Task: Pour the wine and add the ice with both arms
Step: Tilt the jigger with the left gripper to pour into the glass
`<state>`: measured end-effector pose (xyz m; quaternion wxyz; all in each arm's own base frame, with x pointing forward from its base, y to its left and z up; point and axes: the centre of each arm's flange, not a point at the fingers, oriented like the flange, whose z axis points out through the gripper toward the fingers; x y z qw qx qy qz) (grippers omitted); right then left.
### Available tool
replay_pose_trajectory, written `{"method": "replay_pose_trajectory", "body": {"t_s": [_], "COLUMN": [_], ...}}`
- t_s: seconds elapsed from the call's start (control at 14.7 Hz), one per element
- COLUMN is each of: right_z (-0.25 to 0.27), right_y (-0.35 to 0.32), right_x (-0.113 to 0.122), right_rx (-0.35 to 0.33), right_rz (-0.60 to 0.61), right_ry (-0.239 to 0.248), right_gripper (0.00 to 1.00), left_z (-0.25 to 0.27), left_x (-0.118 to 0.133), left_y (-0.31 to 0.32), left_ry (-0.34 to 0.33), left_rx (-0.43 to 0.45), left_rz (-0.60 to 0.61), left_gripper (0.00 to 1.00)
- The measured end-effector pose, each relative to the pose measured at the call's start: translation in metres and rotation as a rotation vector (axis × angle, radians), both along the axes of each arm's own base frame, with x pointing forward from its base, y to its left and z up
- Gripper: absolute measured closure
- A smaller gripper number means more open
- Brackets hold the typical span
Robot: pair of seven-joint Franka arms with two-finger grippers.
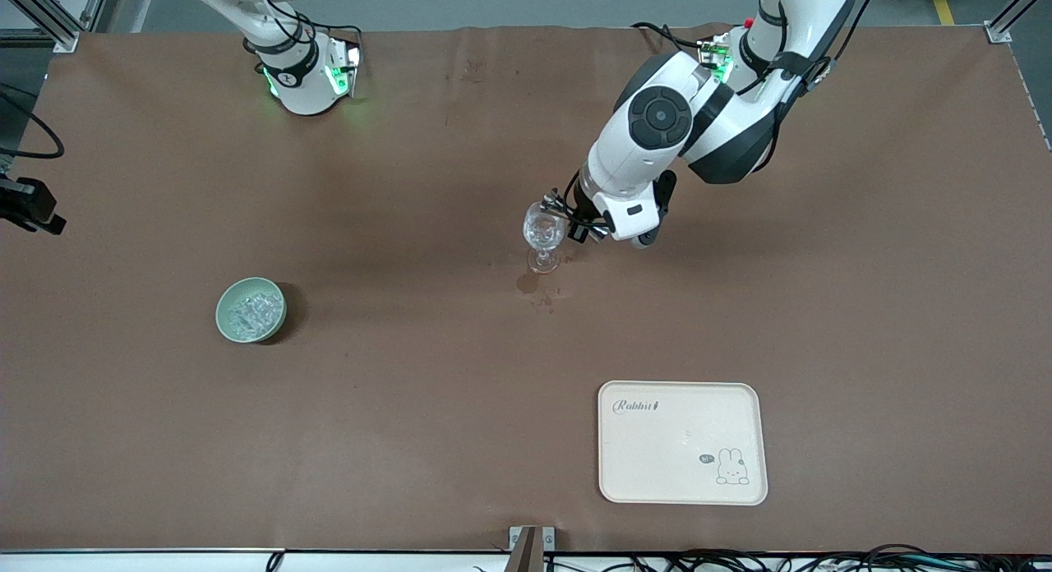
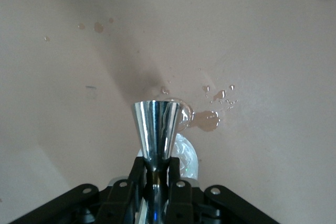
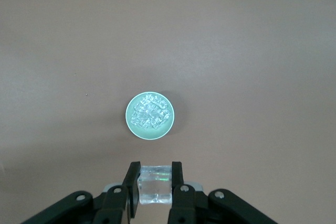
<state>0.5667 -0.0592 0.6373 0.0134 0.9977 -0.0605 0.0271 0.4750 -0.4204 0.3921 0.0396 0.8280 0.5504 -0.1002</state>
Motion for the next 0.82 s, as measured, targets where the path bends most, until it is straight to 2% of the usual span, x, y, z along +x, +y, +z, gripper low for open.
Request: {"method": "replay_pose_trajectory", "body": {"t_s": [0.34, 0.82], "right_z": [0.000, 0.000], "right_y": [0.001, 0.002], "right_x": [0.000, 0.001], "right_rx": [0.000, 0.000], "right_rz": [0.000, 0.002], "right_ry": [-0.001, -0.004], "right_gripper": [0.73, 0.73], "left_z": [-0.002, 0.001], "left_x": [0.000, -0.014], "left_y": [0.003, -0.014], "left_ry": [-0.026, -0.076], "left_rx": [0.059, 0.104], "left_rz": [-0.016, -0.057], "left_gripper": [0.78, 0.78]}}
